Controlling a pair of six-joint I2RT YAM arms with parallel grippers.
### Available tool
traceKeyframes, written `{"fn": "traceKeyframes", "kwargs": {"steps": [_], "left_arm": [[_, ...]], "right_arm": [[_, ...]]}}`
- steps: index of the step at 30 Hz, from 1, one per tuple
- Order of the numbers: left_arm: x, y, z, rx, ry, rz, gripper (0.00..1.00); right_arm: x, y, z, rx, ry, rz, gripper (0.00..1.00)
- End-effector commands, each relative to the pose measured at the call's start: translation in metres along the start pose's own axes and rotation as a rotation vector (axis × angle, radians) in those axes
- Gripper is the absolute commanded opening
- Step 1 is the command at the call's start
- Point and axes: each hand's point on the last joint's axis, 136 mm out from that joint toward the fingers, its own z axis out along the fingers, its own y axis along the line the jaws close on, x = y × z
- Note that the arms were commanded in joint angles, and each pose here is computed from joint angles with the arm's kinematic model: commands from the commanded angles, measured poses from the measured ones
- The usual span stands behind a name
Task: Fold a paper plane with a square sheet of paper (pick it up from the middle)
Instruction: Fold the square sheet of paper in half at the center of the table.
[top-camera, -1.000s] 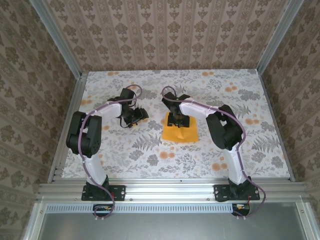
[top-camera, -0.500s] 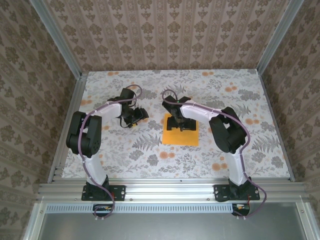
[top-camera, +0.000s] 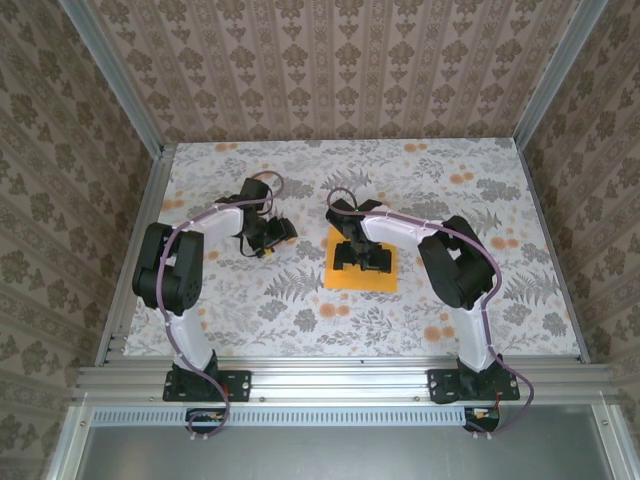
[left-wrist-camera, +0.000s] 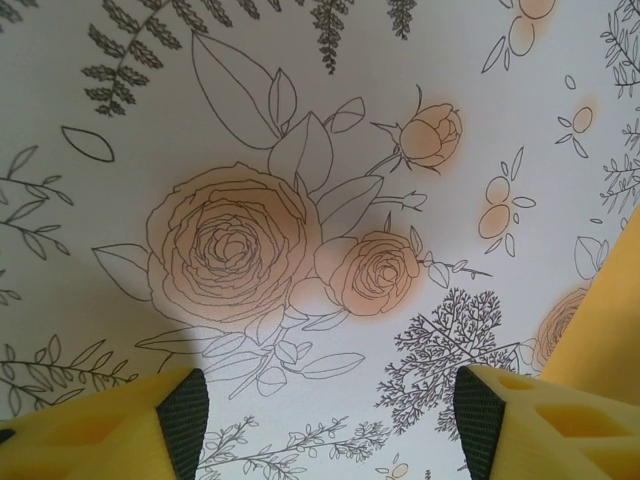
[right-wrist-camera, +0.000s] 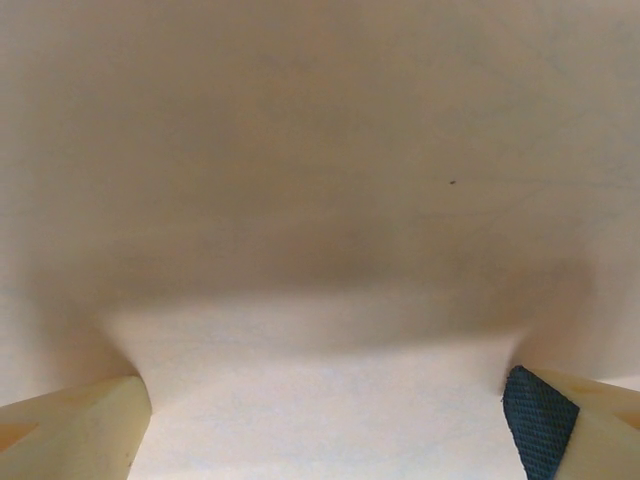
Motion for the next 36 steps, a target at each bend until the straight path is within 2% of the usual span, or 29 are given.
{"fn": "traceKeyframes", "kwargs": {"steps": [1, 9, 17, 22, 27, 33, 36], "left_arm": [[0.001, 0.002, -0.009, -0.006, -0.013, -0.021, 0.69], [0.001, 0.000, -0.010, -0.002, -0.012, -0.019, 0.69], [0.002, -0.001, -0.010, 0.007, -0.007, -0.024, 0.69], [0.001, -0.006, -0.012, 0.032, -0.013, -0.026, 0.69], [0.001, -0.014, -0.013, 0.087, -0.024, -0.038, 0.69], [0.000, -0.027, -0.022, 0.186, -0.067, -0.040, 0.69], [-0.001, -0.036, -0.028, 0.245, -0.091, -0.027, 0.69]], "right_arm": [[0.023, -0.011, 0.034, 0.063, 0.103, 0.007, 0.90], [0.021, -0.010, 0.033, 0.039, 0.080, 0.003, 0.72], [0.005, 0.008, 0.014, -0.074, -0.011, -0.027, 0.65], [-0.003, 0.041, -0.020, -0.285, -0.071, -0.109, 0.51], [-0.005, 0.069, -0.055, -0.500, -0.107, -0.160, 0.31], [-0.002, 0.091, -0.093, -0.802, -0.111, -0.164, 0.28], [0.000, 0.094, -0.100, -0.918, -0.085, -0.139, 0.28]]}}
